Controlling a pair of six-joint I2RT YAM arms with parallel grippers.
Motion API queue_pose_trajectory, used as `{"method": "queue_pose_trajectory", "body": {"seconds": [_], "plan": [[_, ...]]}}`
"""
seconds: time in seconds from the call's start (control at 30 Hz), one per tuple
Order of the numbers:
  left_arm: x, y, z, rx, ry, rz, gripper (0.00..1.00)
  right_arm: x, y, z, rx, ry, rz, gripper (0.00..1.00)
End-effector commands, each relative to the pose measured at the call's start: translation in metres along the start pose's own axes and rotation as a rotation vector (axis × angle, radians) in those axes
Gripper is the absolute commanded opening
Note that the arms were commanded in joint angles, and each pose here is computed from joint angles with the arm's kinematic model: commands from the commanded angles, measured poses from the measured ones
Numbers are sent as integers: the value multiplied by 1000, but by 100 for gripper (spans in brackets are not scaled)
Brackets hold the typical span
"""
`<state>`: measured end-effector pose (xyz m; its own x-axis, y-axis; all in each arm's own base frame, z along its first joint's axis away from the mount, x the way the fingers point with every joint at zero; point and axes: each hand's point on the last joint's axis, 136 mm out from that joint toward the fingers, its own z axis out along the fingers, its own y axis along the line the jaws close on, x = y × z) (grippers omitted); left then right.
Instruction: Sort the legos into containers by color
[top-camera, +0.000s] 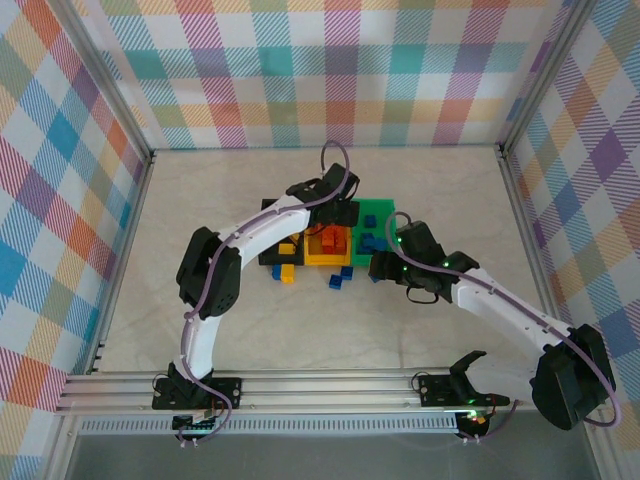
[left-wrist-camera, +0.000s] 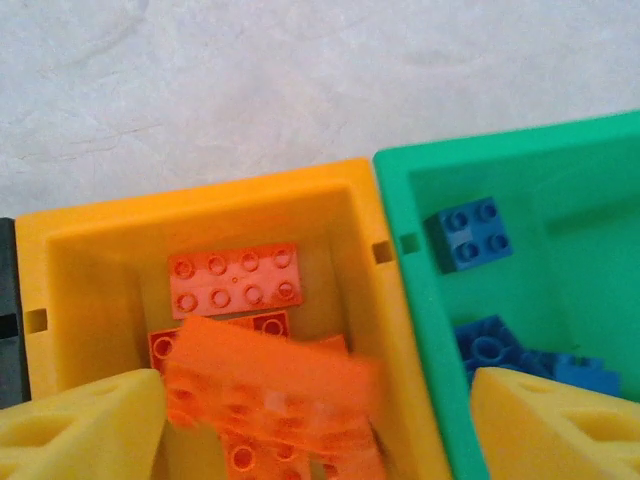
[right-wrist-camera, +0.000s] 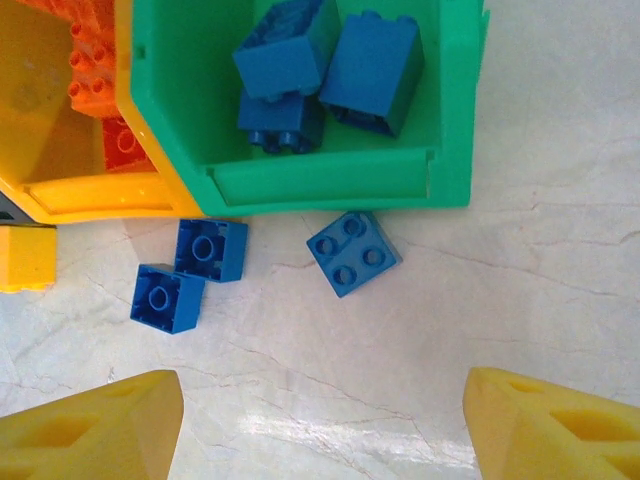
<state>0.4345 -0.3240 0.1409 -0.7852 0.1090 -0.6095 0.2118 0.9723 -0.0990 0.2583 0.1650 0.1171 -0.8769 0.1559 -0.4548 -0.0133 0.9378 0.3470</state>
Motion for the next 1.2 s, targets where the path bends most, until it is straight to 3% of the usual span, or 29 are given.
{"method": "queue_pose_trajectory", "body": {"seconds": [0.0, 0.2, 0.37, 0.53, 0.73, 0.93, 1.17], "plan": [[-11, -6, -15, 40, -7, -20, 85, 9, -1, 0, -15, 16, 15, 75], [-19, -24, -67, 208, -65, -100, 95, 14, -1, 15, -26, 36, 11, 75], [15, -30, -116, 294, -93, -97, 100, 11, 3, 35, -20, 56, -2, 75], [74, -10, -142, 250, -85, -65, 100, 6, 0, 55, 24, 63, -7, 75], [134, 32, -154, 187, -58, -129, 100, 1, -5, 78, 78, 73, -13, 74], [160, 64, -169, 167, -103, -222, 100, 0, -8, 94, 114, 83, -3, 73], [171, 86, -171, 98, -109, -234, 100, 9, -27, 107, 227, 113, -1, 68]]}}
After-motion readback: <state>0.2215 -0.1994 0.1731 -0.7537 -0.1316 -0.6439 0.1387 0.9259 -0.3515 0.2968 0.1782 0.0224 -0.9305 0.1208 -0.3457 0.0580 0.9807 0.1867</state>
